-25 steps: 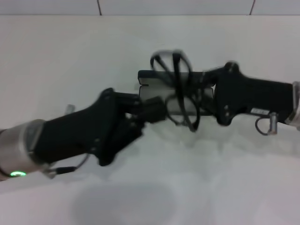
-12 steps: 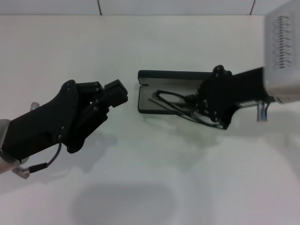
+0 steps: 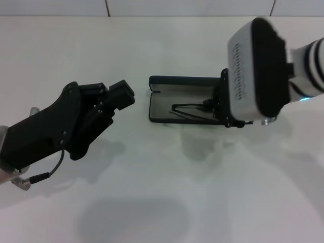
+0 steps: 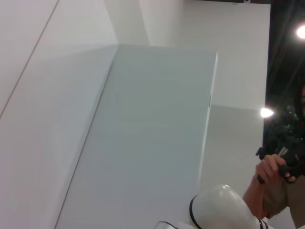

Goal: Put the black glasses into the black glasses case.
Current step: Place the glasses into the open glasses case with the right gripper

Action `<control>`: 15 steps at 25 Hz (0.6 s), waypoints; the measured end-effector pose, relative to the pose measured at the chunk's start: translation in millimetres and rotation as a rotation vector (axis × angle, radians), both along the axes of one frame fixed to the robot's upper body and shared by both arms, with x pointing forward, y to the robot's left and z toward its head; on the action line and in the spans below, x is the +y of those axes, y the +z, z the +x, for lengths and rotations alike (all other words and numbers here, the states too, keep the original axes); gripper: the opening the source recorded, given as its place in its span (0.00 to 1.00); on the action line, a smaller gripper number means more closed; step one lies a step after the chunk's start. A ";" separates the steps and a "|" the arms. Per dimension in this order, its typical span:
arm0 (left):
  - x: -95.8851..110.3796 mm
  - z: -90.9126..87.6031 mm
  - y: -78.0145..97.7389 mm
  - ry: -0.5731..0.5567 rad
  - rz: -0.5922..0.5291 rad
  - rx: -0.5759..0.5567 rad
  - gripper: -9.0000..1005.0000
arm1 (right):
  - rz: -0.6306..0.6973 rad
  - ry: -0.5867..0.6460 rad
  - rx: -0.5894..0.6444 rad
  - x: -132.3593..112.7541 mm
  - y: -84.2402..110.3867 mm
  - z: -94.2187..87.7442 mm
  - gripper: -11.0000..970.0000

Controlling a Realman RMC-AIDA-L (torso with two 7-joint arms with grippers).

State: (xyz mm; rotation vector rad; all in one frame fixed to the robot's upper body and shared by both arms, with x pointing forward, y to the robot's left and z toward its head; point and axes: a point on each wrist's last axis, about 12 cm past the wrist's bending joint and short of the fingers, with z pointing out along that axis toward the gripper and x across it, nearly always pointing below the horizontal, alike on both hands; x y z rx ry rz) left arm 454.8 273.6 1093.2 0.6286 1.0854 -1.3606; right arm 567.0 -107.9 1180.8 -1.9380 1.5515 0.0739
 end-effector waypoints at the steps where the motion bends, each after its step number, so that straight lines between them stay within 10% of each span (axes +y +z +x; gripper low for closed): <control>1: 0.9 -0.6 -0.3 0.003 0.001 0.001 0.06 | -0.010 0.007 -0.017 2.8 -1.6 0.4 0.06; 15: 1.1 -1.6 -1.1 0.013 0.000 -0.004 0.06 | -0.103 0.093 -0.172 27.8 -22.8 1.6 0.06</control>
